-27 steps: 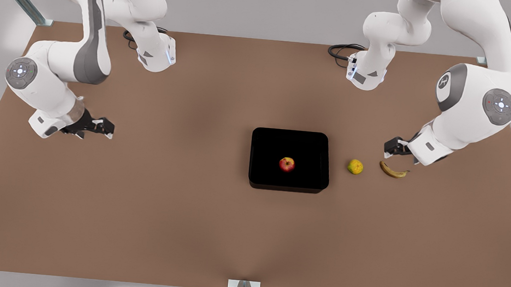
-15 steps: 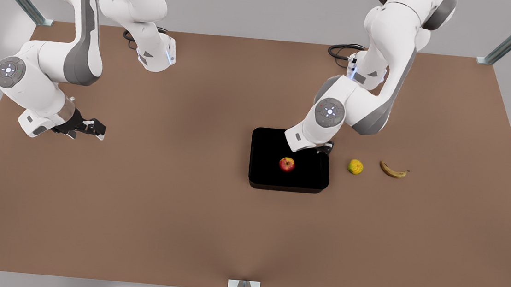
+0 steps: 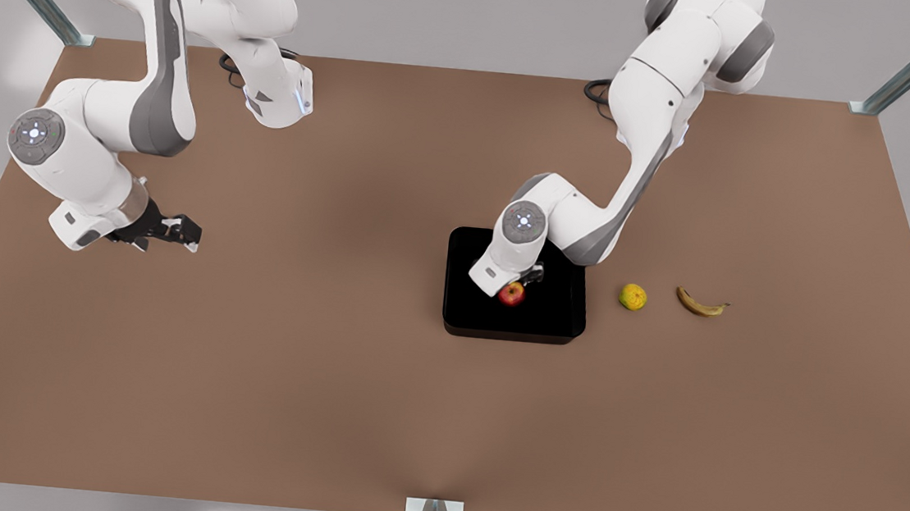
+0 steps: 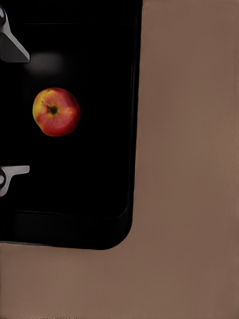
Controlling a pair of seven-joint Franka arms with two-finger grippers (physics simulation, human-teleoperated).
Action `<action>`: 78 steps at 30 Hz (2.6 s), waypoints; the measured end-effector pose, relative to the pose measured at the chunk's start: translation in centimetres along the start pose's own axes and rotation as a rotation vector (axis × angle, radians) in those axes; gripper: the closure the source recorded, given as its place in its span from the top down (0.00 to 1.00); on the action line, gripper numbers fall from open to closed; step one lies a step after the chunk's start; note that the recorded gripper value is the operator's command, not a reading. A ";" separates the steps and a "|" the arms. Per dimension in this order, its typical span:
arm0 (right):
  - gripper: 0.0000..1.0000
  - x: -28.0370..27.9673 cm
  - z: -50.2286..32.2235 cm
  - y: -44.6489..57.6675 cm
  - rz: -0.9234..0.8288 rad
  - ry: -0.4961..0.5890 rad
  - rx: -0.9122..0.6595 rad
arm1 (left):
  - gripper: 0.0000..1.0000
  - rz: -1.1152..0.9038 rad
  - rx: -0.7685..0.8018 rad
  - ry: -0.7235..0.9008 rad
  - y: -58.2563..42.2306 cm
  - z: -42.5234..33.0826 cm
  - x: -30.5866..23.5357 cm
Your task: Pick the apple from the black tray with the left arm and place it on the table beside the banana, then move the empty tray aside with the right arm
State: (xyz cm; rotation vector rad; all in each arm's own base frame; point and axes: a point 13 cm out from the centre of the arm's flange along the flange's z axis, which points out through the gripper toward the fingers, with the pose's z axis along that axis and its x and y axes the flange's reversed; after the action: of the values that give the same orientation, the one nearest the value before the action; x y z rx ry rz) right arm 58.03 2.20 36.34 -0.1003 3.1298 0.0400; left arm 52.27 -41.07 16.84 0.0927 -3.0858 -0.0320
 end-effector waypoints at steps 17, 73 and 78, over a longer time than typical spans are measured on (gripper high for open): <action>1.00 0.0 0.0 -0.6 0.011 0.001 0.000 | 1.00 -0.123 0.011 -0.080 2.4 7.8 0.6; 1.00 3.4 18.1 48.7 0.047 0.001 -0.116 | 1.00 -0.268 0.022 -0.060 46.1 -24.0 -10.3; 1.00 4.0 22.5 49.6 0.151 0.017 -0.112 | 1.00 -0.163 0.018 -0.009 45.5 -23.4 -9.1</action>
State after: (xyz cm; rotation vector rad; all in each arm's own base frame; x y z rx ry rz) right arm 51.02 51.97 15.04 0.1357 3.1441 0.2164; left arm 59.96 4.40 40.77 0.3460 -3.0789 -0.0116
